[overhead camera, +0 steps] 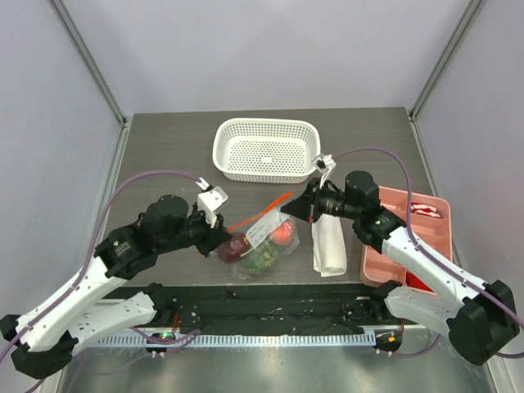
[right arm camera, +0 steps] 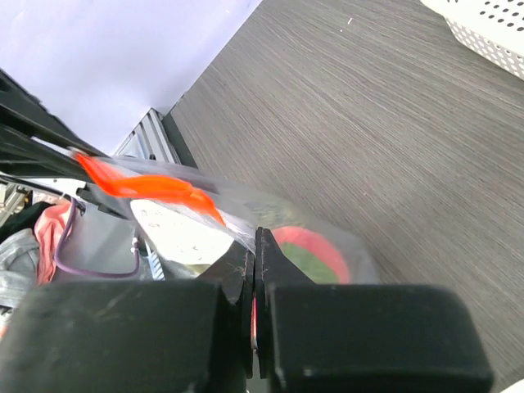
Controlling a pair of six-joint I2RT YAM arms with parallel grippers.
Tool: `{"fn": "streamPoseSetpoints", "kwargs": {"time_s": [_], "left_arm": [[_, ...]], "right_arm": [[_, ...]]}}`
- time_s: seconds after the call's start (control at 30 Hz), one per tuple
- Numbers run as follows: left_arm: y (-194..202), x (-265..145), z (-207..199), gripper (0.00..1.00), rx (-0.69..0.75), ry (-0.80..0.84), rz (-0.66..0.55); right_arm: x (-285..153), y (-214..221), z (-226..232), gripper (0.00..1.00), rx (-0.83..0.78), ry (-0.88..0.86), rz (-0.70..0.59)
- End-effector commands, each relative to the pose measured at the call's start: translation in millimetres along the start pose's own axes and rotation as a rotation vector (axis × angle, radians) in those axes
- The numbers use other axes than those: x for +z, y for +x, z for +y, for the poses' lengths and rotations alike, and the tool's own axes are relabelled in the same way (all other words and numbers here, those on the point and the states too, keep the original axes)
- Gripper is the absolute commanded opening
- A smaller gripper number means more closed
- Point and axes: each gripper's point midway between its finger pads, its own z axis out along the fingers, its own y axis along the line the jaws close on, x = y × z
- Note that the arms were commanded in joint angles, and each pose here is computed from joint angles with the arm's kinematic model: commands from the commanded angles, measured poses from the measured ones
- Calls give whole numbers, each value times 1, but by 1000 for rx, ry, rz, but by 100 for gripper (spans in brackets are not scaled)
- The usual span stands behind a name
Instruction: Open the zip-top bag and remove the fake food
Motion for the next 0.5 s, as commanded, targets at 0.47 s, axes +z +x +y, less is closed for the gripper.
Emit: {"fn": "streamPoseSetpoints", "kwargs": {"time_s": [0.47], "left_arm": [[6, -42, 2, 0, -216, -88, -38]], "right_arm": [[13, -30, -73, 1, 17, 125, -114]]}}
